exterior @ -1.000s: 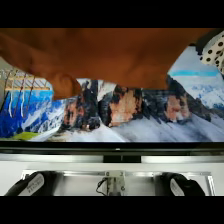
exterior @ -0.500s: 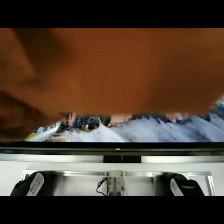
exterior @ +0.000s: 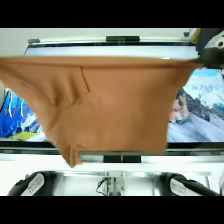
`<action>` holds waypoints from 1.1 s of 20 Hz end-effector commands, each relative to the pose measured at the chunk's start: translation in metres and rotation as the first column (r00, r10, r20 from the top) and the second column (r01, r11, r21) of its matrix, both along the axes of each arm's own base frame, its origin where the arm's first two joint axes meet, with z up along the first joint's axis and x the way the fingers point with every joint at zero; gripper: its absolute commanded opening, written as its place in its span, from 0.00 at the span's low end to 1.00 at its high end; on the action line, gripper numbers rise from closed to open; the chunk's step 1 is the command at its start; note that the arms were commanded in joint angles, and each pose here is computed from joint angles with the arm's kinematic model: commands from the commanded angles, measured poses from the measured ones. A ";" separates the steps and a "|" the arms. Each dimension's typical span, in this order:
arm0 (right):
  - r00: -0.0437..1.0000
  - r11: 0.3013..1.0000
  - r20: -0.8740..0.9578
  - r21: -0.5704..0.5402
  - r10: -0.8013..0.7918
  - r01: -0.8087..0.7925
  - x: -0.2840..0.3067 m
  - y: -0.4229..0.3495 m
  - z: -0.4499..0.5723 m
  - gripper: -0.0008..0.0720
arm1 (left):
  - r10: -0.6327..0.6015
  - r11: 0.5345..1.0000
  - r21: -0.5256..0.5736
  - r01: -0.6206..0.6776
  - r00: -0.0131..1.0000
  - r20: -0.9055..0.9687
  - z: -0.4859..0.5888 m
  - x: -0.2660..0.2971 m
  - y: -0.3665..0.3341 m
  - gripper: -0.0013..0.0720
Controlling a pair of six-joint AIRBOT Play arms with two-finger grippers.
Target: Fold the shirts.
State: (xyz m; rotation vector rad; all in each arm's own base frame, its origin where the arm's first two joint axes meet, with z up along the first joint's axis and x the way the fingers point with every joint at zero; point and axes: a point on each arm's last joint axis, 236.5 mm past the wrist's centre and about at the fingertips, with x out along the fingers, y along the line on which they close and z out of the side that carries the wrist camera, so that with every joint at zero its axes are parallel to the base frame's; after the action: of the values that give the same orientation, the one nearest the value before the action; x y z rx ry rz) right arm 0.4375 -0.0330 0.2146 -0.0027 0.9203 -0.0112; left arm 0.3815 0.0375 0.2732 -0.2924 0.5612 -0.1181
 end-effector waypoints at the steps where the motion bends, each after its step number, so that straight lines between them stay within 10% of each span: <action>1: 0.988 0.994 -0.150 0.105 -0.023 0.039 0.060 0.009 -0.103 0.10 | -0.032 0.997 -0.072 0.024 0.992 -0.121 -0.099 0.059 -0.016 0.06; 12: 0.968 0.938 -0.104 0.243 -0.228 0.247 0.151 0.000 -0.217 0.10 | 0.059 0.976 -0.197 -0.093 0.984 -0.169 -0.221 0.193 -0.059 0.06; 13: 0.964 0.928 -0.146 0.270 -0.223 0.256 0.146 0.007 -0.226 0.14 | 0.036 0.975 -0.206 -0.083 0.974 -0.223 -0.237 0.187 -0.064 0.07; 15: 0.955 0.917 -0.230 0.308 -0.188 0.255 0.131 0.022 -0.234 0.78 | -0.028 0.973 -0.224 -0.049 0.944 -0.329 -0.254 0.166 -0.071 0.17; 17: 0.941 0.955 -0.331 0.247 -0.075 0.163 0.097 0.023 -0.232 0.79 | -0.096 0.966 -0.256 -0.023 0.891 -0.443 -0.257 0.138 -0.062 0.49; 22: 0.812 0.977 -0.583 0.173 0.003 0.121 0.004 -0.011 -0.217 0.78 | -0.210 0.943 -0.325 -0.072 0.628 -0.749 -0.283 0.024 -0.005 0.49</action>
State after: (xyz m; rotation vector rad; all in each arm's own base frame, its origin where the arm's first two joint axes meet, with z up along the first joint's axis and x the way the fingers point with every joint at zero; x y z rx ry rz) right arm 0.4943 -0.0353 -0.0103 0.2429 1.3625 -0.0143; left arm 0.4783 0.0186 0.0038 -0.5970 1.1732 -0.1267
